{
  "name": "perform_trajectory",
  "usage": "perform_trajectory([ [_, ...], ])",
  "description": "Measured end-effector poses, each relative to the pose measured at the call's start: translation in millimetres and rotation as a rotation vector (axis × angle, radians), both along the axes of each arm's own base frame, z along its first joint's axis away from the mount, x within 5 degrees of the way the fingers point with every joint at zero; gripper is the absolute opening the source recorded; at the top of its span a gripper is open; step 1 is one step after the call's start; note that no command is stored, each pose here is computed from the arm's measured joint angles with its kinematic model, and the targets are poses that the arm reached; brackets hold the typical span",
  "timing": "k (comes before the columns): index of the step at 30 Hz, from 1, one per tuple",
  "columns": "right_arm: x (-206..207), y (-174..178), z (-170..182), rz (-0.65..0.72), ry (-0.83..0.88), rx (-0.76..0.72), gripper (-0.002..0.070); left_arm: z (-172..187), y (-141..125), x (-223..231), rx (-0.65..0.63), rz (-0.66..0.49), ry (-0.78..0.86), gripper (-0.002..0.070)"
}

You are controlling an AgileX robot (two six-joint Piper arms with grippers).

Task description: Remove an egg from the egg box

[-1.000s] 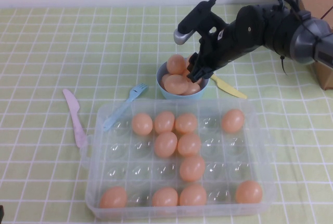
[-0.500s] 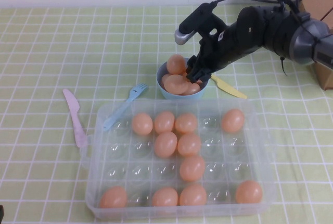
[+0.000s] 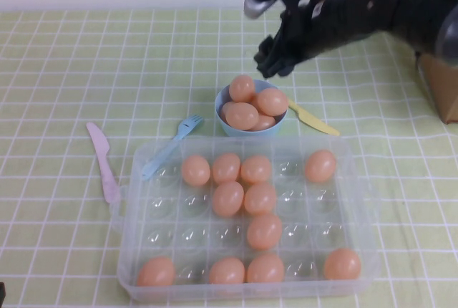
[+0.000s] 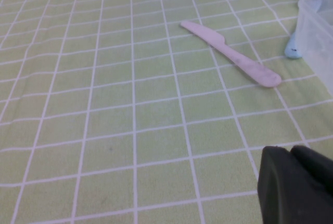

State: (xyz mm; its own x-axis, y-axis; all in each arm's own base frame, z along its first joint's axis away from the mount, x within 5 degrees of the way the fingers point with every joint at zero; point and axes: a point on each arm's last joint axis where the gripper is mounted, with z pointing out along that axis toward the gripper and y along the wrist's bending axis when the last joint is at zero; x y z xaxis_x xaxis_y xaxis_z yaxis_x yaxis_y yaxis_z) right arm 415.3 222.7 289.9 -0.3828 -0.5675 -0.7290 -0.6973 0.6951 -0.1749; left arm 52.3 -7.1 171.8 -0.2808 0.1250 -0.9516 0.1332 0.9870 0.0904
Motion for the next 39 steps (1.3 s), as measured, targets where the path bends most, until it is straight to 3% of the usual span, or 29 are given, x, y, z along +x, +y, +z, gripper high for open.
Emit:
perform_trajectory([
  [4,-16.6,-7.7,38.0,-0.008,-0.035,0.041,0.0362,0.0,0.0,0.0,0.0,0.0,0.0,-0.0004],
  [9,-39.8,-18.3,62.7,-0.028,-0.03,0.084,0.0074,0.0,0.0,0.0,0.0,0.0,0.0,-0.0004],
  [12,-58.1,-28.2,63.0,-0.049,-0.053,0.118,0.0014,0.0,0.0,0.0,0.0,0.0,0.0,-0.0004],
  [20,-140.8,-69.1,70.1,-0.12,-0.279,0.274,-0.0015,0.0,0.0,0.0,0.0,0.0,0.0,-0.0005],
  [25,-184.1,-90.0,87.0,-0.115,-0.287,0.329,-0.0015,0.0,0.0,0.0,0.0,0.0,0.0,-0.0004],
  [31,-227.0,-109.2,87.7,-0.053,-0.218,0.242,-0.0015,0.0,0.0,0.0,0.0,0.0,0.0,-0.0004],
  [39,-270.5,-134.8,73.2,-0.045,-0.277,0.22,-0.0016,0.0,0.0,0.0,0.0,0.0,0.0,-0.0005],
])
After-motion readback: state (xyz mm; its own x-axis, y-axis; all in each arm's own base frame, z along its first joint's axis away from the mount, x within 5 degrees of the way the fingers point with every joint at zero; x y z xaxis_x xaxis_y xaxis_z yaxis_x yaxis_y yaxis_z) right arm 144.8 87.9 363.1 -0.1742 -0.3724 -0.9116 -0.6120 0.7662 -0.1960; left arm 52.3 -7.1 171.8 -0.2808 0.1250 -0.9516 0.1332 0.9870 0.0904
